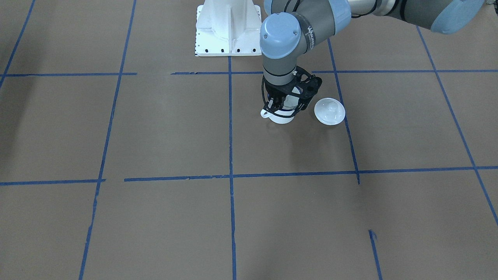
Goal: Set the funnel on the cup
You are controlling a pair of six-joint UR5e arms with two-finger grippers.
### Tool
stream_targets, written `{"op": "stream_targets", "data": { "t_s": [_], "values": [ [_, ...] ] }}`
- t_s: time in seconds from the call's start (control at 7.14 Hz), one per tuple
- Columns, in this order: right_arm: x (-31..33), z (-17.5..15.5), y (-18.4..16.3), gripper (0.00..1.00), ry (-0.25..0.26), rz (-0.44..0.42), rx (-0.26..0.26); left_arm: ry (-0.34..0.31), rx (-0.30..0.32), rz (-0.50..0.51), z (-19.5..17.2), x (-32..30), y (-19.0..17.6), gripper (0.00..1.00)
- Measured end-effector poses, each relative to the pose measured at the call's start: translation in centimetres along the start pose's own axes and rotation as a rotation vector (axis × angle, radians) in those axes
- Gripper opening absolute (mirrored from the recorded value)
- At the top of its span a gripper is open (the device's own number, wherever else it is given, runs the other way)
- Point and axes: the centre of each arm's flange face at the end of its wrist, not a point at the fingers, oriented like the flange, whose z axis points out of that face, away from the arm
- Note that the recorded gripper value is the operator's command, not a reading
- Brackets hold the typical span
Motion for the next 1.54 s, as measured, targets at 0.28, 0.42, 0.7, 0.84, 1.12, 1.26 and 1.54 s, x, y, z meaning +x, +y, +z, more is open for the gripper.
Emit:
{"op": "stream_targets", "data": {
  "t_s": [0.28,0.42,0.7,0.84,1.12,1.26,1.54],
  "values": [
    [0.0,0.0,0.0,1.0,0.0,0.0,0.0,0.0,-0.003,0.006,0.4,-0.2,0.2,0.0],
    [0.0,0.0,0.0,1.0,0.0,0.0,0.0,0.0,-0.003,0.007,0.6,-0.2,0.1,0.09],
    [0.0,0.0,0.0,1.0,0.0,0.0,0.0,0.003,-0.005,0.01,0.5,-0.3,0.2,1.0],
    [0.0,0.0,0.0,1.0,0.0,0.0,0.0,0.005,-0.005,0.011,0.4,-0.3,0.2,1.0],
    [0.0,0.0,0.0,1.0,0.0,0.0,0.0,0.012,-0.006,0.024,0.0,-0.5,0.2,1.0],
    [0.0,0.0,0.0,1.0,0.0,0.0,0.0,0.027,-0.006,0.058,-1.3,-0.7,-0.3,1.0],
    [0.0,0.0,0.0,1.0,0.0,0.0,0.0,0.071,0.021,0.22,-5.7,-2.5,-4.8,1.0]
  ]
}}
